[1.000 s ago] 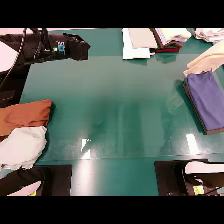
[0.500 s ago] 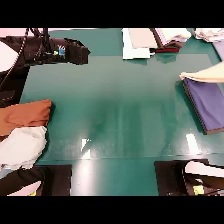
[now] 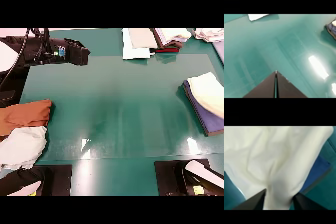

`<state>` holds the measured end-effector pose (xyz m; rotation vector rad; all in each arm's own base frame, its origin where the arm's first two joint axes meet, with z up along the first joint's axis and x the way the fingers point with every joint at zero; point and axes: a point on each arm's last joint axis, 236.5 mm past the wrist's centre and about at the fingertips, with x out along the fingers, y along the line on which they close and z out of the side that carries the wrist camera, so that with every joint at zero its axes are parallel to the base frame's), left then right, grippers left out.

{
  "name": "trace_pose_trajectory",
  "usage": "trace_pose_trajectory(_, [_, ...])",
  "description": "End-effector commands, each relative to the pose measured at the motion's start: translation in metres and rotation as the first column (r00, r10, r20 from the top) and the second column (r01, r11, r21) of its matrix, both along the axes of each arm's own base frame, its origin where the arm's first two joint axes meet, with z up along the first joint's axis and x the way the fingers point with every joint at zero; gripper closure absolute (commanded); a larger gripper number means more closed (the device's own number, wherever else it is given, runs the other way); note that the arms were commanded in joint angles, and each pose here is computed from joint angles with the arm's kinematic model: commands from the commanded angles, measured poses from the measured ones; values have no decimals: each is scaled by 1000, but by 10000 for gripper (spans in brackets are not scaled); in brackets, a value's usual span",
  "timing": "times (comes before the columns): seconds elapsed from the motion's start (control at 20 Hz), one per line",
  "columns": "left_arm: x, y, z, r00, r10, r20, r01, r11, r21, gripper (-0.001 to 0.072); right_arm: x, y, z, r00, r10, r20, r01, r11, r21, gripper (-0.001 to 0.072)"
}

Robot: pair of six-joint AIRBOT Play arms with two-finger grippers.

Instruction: Fold the shirts.

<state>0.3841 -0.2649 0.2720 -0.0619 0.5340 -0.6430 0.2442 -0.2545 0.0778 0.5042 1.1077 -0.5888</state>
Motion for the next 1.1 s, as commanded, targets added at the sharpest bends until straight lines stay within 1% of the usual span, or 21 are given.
trace_pose_trajectory(0.0, [0,0,0,1000,-3,2,3,1000,5,677,-26,-2,-16,998,-61,-28,62,998,24,110])
trace_pose_trajectory(0.1, [0,0,0,1000,-3,2,3,1000,4,677,-15,0,-2,999,-48,14,47,999,15,110])
trace_pose_trajectory(0.2, [0,0,0,1000,-2,3,2,1000,3,677,29,19,31,986,12,169,-18,999,34,112])
trace_pose_trajectory(0.25, [0,0,0,1000,-3,4,3,1000,3,677,56,37,52,964,60,258,-75,996,46,112])
trace_pose_trajectory(0.35, [1,0,2,1000,0,11,0,1000,-1,677,107,98,96,889,198,413,-247,966,69,113])
trace_pose_trajectory(0.45, [2,1,2,1000,3,16,-3,1000,5,677,140,169,127,796,358,488,-428,903,35,116])
trace_pose_trajectory(0.55, [2,1,2,1000,3,15,-3,1000,3,677,159,240,145,688,502,525,-577,816,-23,117])
trace_pose_trajectory(0.65, [2,1,2,1000,3,16,-3,1000,3,677,167,308,157,573,596,562,-689,722,-64,118])
trace_pose_trajectory(0.75, [2,1,2,1000,3,16,-3,1000,3,677,165,360,162,483,653,584,-762,642,-87,128])
trace_pose_trajectory(0.85, [2,1,2,1000,3,16,-3,1000,3,677,159,403,161,413,692,592,-818,568,-92,376])
trace_pose_trajectory(0.9, [2,1,2,1000,3,16,-3,1000,3,677,155,420,158,381,713,588,-843,529,-95,514])
trace_pose_trajectory(0.95, [2,1,2,1000,3,15,-3,1000,3,677,151,434,154,338,745,575,-869,481,-113,697])
trace_pose_trajectory(1.05, [2,1,2,1000,3,16,-3,1000,3,677,145,452,147,307,768,562,-895,434,-105,692])
